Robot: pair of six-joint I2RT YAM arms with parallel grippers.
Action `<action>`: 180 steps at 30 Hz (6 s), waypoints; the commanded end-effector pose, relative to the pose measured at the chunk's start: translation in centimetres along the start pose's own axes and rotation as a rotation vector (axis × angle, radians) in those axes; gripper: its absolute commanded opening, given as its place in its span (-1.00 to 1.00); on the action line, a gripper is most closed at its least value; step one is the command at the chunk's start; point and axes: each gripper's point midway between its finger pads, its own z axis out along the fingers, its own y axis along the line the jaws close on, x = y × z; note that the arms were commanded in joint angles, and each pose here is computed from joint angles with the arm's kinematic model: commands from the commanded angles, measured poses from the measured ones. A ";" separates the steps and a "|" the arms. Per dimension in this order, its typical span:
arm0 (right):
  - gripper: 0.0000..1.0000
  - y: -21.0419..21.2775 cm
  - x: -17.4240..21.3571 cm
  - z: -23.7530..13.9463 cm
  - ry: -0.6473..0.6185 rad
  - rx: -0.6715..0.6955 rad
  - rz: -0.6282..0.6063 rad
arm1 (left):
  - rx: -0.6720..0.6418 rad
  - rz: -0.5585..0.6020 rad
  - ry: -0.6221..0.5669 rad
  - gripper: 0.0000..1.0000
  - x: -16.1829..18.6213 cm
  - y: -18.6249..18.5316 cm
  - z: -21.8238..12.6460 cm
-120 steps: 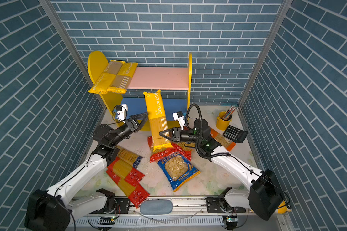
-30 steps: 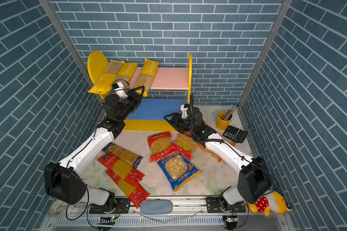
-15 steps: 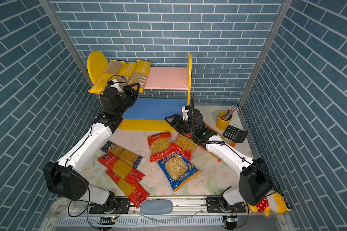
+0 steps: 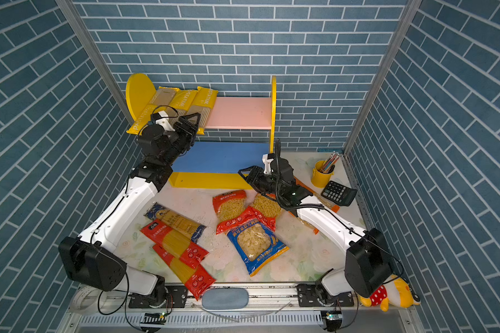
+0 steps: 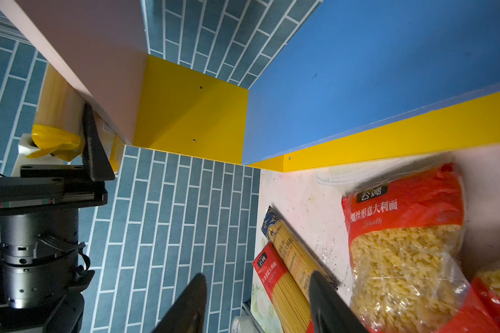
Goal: Place and organize the pasta boxes and bags onto the shelf
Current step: 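Release the pack and withdraw both grippers down toward the pile, then reach both grippers to a red spaghetti pack and grasp its ends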
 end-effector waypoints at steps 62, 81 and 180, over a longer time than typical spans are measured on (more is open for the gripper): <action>0.13 -8.4 20.6 10.4 0.576 0.396 -0.604 | -0.974 0.459 0.344 0.87 15.0 29.5 -29.4; 0.31 -12.1 26.0 18.5 0.791 0.381 -0.593 | -1.107 0.184 0.273 0.99 13.8 33.3 -33.5; -0.68 -6.0 29.0 16.7 0.858 0.136 -0.485 | -0.975 0.055 0.240 -0.19 13.6 34.5 -31.9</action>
